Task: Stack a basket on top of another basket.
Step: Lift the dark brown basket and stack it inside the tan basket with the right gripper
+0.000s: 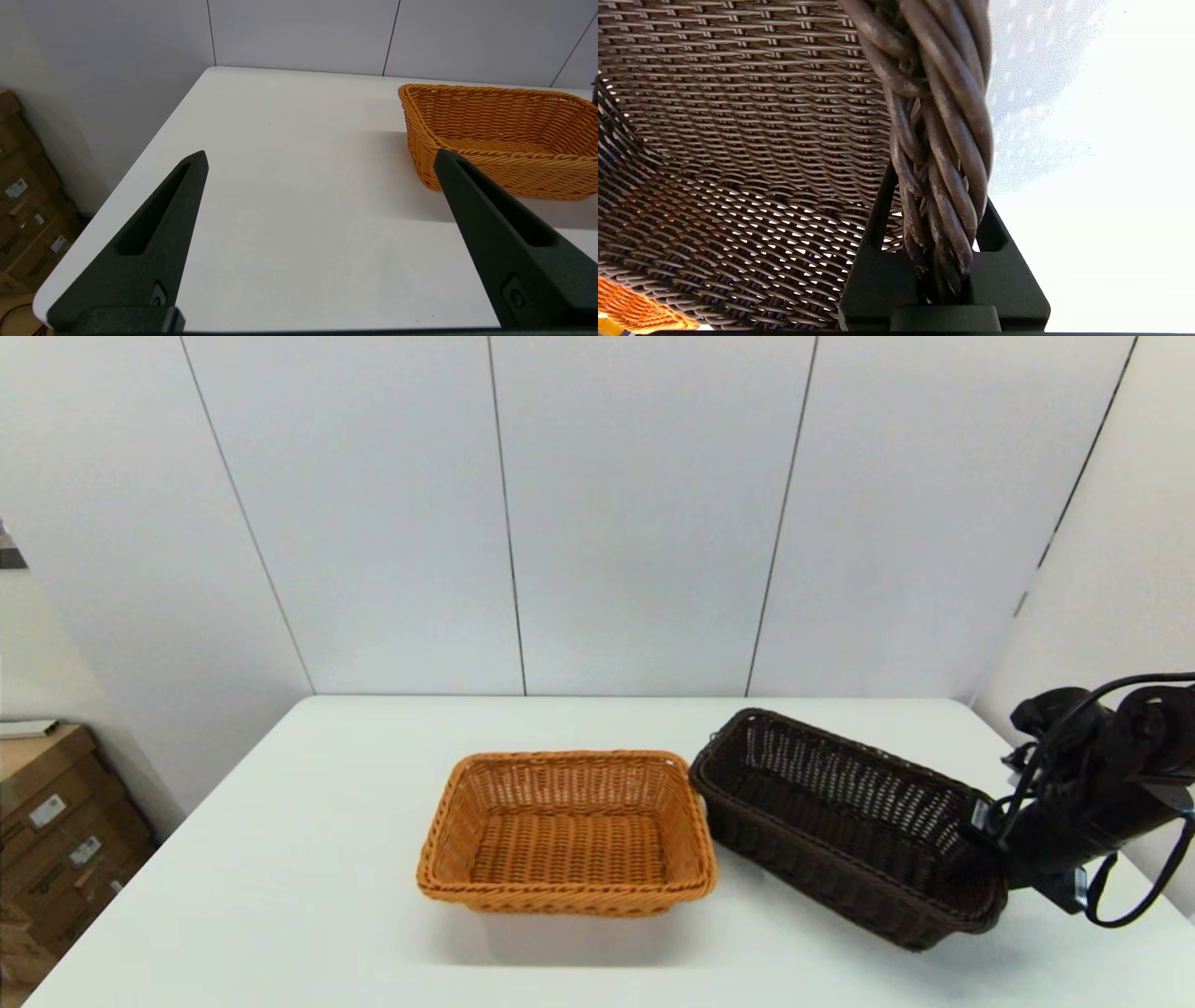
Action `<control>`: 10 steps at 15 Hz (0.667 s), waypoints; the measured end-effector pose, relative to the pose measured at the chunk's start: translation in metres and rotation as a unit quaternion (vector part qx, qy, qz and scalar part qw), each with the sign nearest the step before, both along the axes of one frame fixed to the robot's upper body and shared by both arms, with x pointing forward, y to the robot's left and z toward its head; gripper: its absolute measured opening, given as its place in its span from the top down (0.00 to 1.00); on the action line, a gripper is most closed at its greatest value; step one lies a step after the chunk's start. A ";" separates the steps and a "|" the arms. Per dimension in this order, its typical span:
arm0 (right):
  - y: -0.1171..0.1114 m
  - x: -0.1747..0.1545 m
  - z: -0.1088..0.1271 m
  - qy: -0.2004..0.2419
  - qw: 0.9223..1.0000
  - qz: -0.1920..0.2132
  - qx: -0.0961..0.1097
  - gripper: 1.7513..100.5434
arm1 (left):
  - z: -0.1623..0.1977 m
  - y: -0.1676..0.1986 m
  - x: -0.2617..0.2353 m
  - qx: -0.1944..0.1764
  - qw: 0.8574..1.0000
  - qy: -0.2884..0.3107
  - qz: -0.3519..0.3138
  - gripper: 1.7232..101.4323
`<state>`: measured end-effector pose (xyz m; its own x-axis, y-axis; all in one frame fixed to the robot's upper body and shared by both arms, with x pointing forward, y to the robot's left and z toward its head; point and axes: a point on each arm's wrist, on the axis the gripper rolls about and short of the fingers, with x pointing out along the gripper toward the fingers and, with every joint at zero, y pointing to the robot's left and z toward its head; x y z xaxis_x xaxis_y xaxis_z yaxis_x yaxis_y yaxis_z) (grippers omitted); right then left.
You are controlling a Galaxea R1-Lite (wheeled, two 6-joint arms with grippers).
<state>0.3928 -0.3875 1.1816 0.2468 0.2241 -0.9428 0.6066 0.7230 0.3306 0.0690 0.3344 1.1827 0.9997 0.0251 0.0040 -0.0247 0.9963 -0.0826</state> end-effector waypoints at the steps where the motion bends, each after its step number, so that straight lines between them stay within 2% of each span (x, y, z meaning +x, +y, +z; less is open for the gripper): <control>1: -0.001 0.000 0.001 -0.002 1.000 -0.002 0.000 0.87 | 0.000 0.000 0.000 0.000 1.000 0.000 0.000 0.04; 3: -0.004 0.002 0.007 -0.012 1.000 -0.012 -0.004 0.87 | 0.000 0.000 0.000 0.000 1.000 0.000 0.000 0.04; 7: -0.022 0.004 0.028 -0.040 0.997 -0.046 -0.036 0.87 | 0.000 0.000 0.000 0.000 1.000 0.000 0.000 0.04; 10: -0.030 -0.001 0.051 -0.056 0.996 -0.054 -0.038 0.87 | 0.000 0.000 0.000 0.000 1.000 0.000 0.000 0.04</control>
